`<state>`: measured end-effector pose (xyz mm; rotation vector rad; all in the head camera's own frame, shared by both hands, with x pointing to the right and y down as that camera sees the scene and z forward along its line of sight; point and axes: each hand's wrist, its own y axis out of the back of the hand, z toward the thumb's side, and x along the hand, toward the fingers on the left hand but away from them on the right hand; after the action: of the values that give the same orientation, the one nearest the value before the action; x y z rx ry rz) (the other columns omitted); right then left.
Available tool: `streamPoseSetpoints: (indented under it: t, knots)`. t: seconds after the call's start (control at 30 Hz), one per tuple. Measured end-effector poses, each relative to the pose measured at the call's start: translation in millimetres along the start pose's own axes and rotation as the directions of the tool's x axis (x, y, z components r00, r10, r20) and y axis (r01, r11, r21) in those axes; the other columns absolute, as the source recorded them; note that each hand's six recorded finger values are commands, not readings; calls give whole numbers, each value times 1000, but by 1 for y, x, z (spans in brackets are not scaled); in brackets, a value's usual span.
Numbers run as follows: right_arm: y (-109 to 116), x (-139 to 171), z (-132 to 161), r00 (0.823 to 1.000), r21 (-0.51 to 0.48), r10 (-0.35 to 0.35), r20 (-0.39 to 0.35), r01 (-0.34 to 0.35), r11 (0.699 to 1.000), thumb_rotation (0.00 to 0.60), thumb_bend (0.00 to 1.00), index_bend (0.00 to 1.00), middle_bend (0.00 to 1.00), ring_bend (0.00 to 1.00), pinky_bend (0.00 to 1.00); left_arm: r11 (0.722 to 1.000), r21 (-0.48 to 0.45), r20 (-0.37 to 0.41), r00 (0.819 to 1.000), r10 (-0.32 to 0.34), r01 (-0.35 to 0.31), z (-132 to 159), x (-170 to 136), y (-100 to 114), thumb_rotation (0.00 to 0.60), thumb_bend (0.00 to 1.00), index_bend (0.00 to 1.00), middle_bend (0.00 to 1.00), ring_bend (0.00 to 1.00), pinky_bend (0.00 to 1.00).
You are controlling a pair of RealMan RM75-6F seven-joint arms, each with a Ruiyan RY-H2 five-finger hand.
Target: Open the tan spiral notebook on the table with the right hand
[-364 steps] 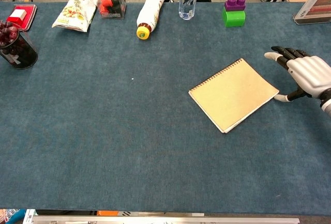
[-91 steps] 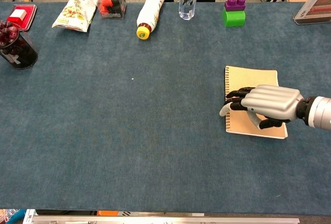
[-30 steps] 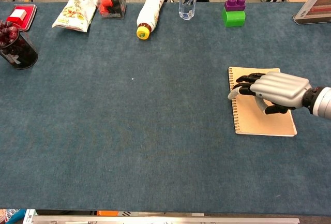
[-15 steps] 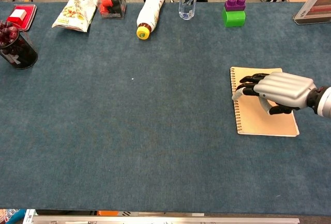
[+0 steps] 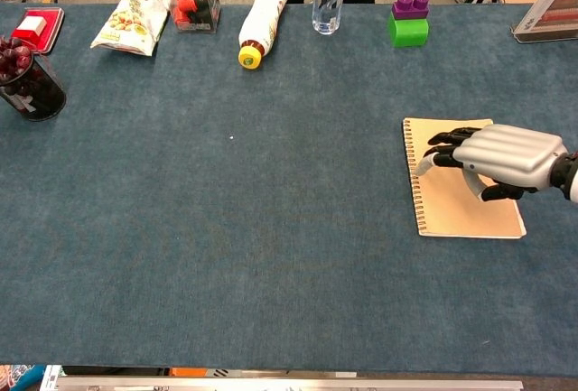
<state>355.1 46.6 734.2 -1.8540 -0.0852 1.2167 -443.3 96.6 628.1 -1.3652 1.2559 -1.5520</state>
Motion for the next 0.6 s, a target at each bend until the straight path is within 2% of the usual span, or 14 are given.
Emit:
streamPoseSetpoints:
  t: [0.6]
  knots:
    - [0, -17, 17, 998, -33, -38, -51, 36, 999, 600, 1000, 231, 220, 71, 118, 1000, -2, 3, 1000, -3, 3, 0, 0, -1, 600, 241, 475, 303, 246, 376]
